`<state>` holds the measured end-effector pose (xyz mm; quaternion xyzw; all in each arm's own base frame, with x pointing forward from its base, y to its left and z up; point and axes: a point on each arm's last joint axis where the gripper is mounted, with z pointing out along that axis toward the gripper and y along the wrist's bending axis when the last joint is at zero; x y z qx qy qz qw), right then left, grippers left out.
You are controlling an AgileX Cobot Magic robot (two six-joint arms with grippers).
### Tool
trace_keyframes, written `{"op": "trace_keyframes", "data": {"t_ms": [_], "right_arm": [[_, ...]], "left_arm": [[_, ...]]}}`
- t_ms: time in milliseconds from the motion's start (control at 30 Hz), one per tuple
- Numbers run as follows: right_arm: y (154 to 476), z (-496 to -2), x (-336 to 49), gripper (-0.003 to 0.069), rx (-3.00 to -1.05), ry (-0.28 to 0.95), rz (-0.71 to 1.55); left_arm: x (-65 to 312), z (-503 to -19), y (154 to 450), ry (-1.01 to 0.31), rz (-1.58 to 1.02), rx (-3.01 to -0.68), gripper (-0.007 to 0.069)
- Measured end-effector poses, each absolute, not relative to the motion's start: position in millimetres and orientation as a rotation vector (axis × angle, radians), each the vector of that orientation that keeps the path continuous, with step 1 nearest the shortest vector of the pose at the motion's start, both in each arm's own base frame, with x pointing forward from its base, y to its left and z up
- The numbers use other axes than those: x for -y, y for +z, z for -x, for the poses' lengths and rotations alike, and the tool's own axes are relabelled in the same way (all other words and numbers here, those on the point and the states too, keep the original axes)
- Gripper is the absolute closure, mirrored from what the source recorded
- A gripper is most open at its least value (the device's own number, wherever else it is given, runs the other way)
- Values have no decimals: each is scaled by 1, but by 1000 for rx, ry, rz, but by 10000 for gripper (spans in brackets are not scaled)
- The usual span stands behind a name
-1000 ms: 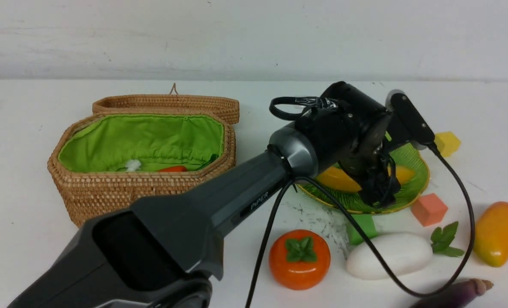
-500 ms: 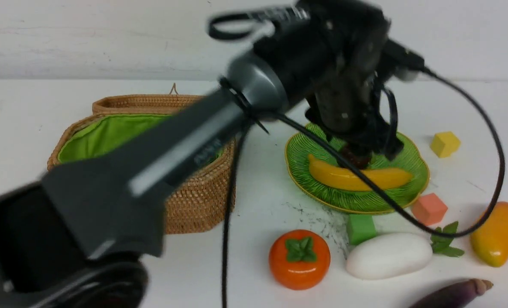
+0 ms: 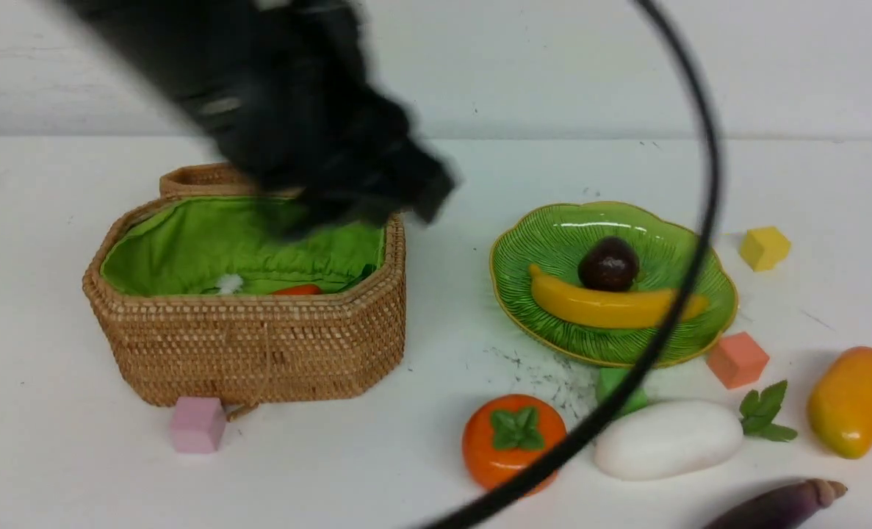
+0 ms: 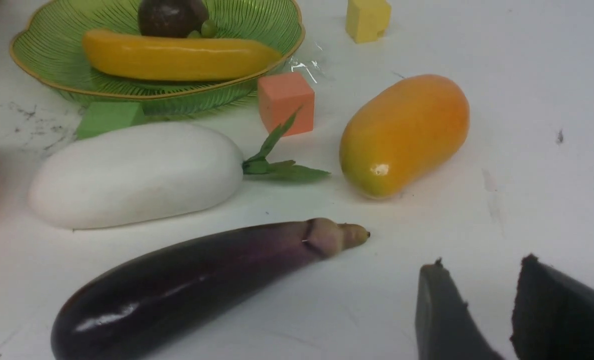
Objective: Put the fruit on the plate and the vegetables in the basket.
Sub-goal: Grab an eggplant with your right arm and place it in the basket on the left.
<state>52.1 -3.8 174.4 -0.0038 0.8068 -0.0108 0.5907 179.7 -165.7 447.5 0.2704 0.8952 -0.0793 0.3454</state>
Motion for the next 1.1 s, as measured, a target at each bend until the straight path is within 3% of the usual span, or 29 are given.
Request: {"op": "trace_keyframes", "data": {"t_ms": [200, 300, 433, 1100], "right_arm": [[174, -52, 4, 417, -1877, -25, 9], [174, -52, 4, 417, -1877, -25, 9], [174, -52, 4, 417, -1877, -25, 9], [174, -52, 4, 417, -1877, -25, 9]], "left_arm": [[104, -119, 418, -440, -439, -2218, 391], [71, -86, 376, -600, -239, -2192, 391], [56, -71, 333, -620, -160, -2259, 391], [51, -60, 323, -681, -125, -2320, 386]]}}
